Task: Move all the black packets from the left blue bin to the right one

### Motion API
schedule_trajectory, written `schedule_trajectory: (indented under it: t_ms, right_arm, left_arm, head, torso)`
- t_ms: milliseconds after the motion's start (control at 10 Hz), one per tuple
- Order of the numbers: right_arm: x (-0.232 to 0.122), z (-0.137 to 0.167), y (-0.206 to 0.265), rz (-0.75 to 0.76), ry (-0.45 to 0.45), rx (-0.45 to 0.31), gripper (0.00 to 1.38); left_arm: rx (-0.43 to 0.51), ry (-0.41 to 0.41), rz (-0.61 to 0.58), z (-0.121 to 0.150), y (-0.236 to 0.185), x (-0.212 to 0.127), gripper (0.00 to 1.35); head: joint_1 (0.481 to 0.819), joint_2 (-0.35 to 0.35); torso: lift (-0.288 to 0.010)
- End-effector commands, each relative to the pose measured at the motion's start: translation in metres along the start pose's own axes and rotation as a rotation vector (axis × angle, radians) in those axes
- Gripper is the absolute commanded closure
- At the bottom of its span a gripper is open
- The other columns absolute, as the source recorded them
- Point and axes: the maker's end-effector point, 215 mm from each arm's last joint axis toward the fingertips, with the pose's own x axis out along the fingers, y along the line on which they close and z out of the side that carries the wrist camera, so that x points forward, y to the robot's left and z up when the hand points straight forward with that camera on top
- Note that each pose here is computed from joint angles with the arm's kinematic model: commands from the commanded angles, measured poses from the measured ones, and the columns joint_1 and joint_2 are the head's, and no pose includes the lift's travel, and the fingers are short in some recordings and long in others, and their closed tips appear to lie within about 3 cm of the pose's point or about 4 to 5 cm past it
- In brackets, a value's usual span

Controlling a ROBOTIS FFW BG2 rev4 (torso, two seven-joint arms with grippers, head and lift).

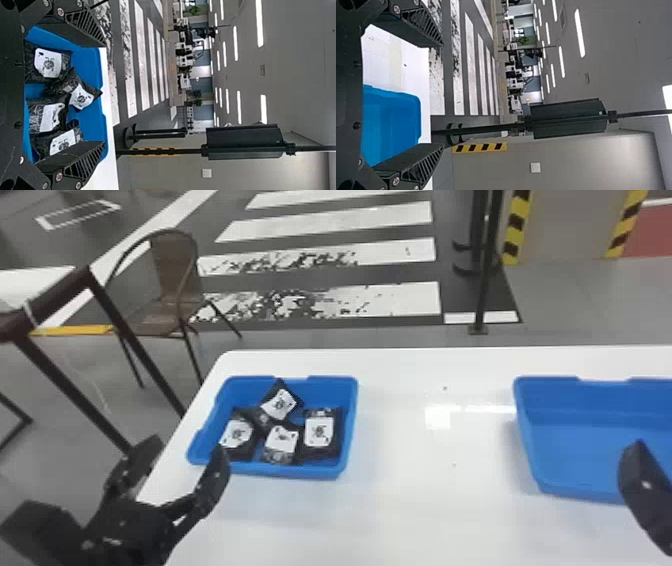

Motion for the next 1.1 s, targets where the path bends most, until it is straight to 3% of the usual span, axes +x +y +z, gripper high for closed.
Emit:
schedule_trajectory:
  t_ms: [0,1000]
  right_arm:
    - [0.0,-0.0009,0.0,0.001,0.002,0.001,0.12]
    - [-0.0009,-0.0057,0.0011,0.007,0.011,0.009,0.13]
  left_arm:
    - [-0.005,-0.002,0.001,0.0004,-0.0006,0.0004,0.17]
    - [-0.029,0.01,-0.007,-0.0087,-0.0059,0.0043,0.16]
  head:
    - [0.695,0.237]
    - [0.695,0.233]
  torso:
    - [-0.14]
    - [-0.14]
